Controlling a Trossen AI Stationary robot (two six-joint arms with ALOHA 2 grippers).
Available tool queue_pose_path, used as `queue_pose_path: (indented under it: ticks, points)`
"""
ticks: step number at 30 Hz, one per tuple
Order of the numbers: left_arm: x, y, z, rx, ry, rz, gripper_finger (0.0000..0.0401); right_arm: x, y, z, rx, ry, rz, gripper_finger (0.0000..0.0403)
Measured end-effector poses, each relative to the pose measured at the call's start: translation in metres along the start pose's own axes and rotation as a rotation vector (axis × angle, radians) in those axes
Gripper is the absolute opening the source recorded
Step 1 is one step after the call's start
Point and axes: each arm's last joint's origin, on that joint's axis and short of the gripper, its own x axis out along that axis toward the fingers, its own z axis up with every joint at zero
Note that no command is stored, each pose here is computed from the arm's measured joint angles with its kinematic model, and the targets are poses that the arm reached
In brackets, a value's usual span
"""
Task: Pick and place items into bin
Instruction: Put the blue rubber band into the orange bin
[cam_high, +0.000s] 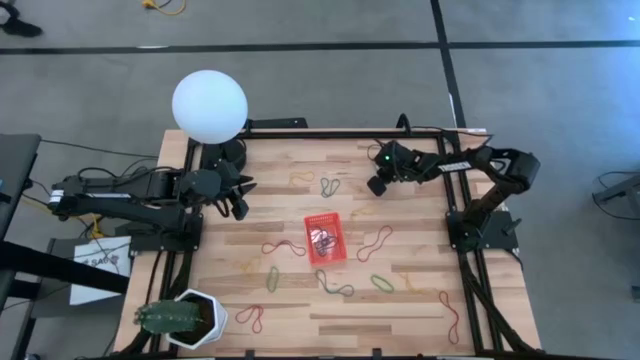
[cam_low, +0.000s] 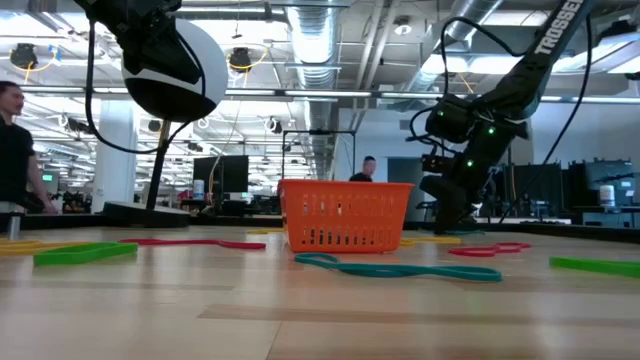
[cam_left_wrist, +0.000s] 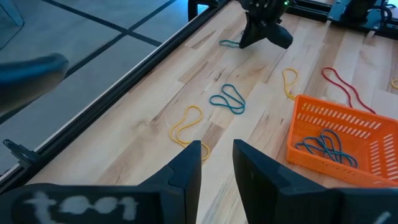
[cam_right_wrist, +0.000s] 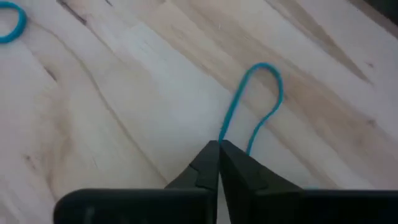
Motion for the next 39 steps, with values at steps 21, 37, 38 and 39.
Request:
queue_pose_path:
  ticks: [21,37,38,39]
  points:
    - [0.000,0.000,0.000,0.000,0.000,-0.002,0.0083,-0.141,0.164,0.025,-0.315,-0.585,0.716,0.0000]
    - [0.000,0.000,-0.001,0.003,0.007,-0.002,0.0083,-0.086,0.190,0.027,-0.337,-0.507,0.619,0.0000]
    - [0.000,0.000,-0.001,0.006,0.013,0.000,0.0083,-0.085,0.192,0.028,-0.336,-0.511,0.622,0.0000]
    - [0.000,0.000,-0.002,0.007,0.015,0.001,0.0083,-0.084,0.193,0.030,-0.336,-0.514,0.626,0.0000]
